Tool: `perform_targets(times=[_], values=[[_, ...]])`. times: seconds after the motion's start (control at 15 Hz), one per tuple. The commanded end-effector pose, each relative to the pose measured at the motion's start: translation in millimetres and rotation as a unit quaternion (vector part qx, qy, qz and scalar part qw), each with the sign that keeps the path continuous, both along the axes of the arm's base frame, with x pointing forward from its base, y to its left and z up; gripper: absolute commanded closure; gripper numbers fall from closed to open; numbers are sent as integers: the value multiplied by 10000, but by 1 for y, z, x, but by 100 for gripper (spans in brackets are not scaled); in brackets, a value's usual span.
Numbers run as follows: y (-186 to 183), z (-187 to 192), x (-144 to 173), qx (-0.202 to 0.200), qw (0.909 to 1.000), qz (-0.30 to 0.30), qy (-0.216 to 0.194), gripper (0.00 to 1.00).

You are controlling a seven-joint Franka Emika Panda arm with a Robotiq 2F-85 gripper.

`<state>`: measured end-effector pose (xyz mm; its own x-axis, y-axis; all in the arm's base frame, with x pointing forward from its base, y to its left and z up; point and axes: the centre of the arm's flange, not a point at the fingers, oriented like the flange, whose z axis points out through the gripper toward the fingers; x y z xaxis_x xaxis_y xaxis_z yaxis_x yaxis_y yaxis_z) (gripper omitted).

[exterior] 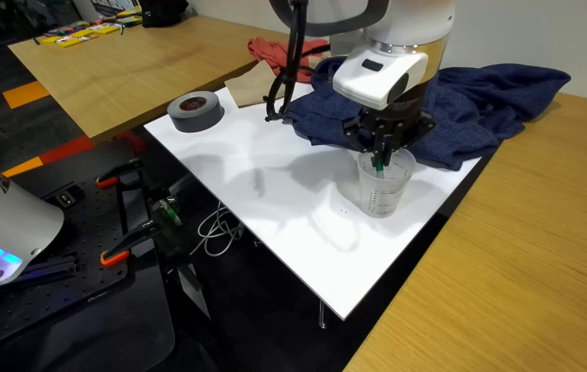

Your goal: Remove the marker from the cup and put it on the table

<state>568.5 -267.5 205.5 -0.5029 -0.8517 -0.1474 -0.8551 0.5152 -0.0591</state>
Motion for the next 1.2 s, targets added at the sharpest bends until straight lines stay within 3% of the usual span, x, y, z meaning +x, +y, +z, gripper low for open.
perform_targets(times=[0.0,0.67,1.13], values=[[-10,13,-6,127,9999,-101,-51,96],[12,122,-45,-121,9978,161,-634,96],[92,176,-80,-518,9879,1250,-755,96]])
